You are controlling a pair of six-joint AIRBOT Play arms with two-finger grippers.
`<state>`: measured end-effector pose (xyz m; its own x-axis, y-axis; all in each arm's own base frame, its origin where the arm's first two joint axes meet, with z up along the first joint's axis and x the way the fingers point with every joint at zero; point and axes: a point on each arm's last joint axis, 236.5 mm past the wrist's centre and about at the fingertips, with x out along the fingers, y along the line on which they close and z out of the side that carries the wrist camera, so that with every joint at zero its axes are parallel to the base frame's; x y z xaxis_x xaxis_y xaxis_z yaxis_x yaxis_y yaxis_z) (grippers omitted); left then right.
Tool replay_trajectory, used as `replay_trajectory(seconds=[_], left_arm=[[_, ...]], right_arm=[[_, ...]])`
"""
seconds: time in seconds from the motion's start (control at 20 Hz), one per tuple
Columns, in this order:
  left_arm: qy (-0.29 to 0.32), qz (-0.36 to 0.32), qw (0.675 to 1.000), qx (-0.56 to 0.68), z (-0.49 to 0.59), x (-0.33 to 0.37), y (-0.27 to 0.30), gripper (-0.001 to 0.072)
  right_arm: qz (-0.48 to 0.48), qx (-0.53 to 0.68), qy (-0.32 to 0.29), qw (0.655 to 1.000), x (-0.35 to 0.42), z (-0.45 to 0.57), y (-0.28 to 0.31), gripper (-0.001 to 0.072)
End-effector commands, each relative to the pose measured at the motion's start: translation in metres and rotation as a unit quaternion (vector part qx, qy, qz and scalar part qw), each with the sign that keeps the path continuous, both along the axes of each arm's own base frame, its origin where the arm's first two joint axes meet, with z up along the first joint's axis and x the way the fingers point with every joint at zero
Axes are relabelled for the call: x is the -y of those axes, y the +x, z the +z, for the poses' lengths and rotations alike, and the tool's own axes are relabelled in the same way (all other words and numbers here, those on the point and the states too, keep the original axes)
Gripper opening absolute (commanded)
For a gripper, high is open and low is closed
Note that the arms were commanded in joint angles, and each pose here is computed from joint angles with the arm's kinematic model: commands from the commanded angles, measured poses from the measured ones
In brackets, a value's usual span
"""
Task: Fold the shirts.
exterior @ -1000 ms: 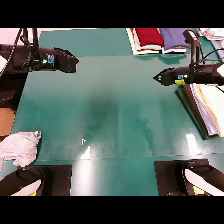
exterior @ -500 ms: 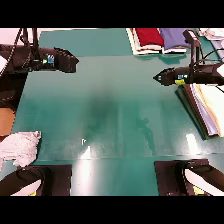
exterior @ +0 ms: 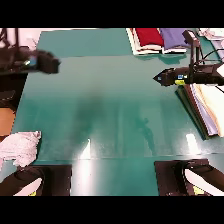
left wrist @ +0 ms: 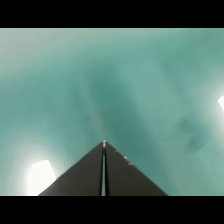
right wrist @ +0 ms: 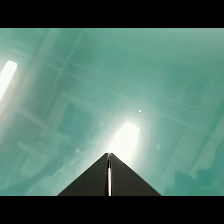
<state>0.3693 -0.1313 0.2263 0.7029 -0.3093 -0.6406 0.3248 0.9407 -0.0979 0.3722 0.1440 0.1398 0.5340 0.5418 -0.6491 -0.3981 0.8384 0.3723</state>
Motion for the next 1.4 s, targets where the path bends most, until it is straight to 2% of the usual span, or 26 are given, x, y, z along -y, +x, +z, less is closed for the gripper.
replay_trajectory(seconds=[0.0,0.1,0.15,0.2,0.25,0.35,0.5,1.0,1.05,1.15,1.35], left_arm=[[0.077,0.106,0.984,-0.117,-0.061,-0.099,-0.056,0.0022],[0.119,0.174,0.955,-0.207,-0.115,-0.153,-0.11,0.0024],[0.138,0.201,0.938,-0.245,-0.139,-0.174,-0.133,0.0153],[0.157,0.226,0.92,-0.281,-0.162,-0.192,-0.156,0.0494],[0.17,0.243,0.902,-0.313,-0.183,-0.206,-0.174,0.0611],[0.181,0.261,0.875,-0.365,-0.219,-0.22,-0.201,0.0611],[0.179,0.262,0.872,-0.372,-0.248,-0.222,-0.206,0.0611],[0.169,0.28,0.881,-0.343,-0.257,-0.224,-0.193,0.0609],[0.169,0.279,0.88,-0.345,-0.259,-0.224,-0.195,0.0495],[0.169,0.279,0.88,-0.345,-0.258,-0.224,-0.194,0.0028],[0.156,0.292,0.897,-0.293,-0.213,-0.226,-0.166,0.0019]], right_arm=[[0.007,-0.01,-0.001,1.0,-0.002,-0.003,-0.005,0.0015],[0.009,-0.013,-0.001,1.0,-0.002,-0.004,-0.006,0.0015],[0.01,-0.014,-0.001,1.0,-0.002,-0.004,-0.007,0.0015],[0.01,-0.014,-0.001,1.0,-0.002,-0.004,-0.007,0.0015],[0.01,-0.014,-0.001,1.0,-0.002,-0.004,-0.007,0.0015],[0.01,-0.014,-0.001,1.0,-0.002,-0.004,-0.007,0.0015],[0.01,-0.014,-0.001,1.0,-0.002,-0.004,-0.007,0.0015],[0.01,-0.014,-0.001,1.0,-0.002,-0.004,-0.007,0.0015],[0.01,-0.014,-0.001,1.0,-0.002,-0.004,-0.007,0.0014],[0.01,-0.015,-0.001,1.0,-0.002,-0.004,-0.007,0.0015],[0.001,0.012,0.006,1.0,-0.002,0.011,-0.004,0.0014]])
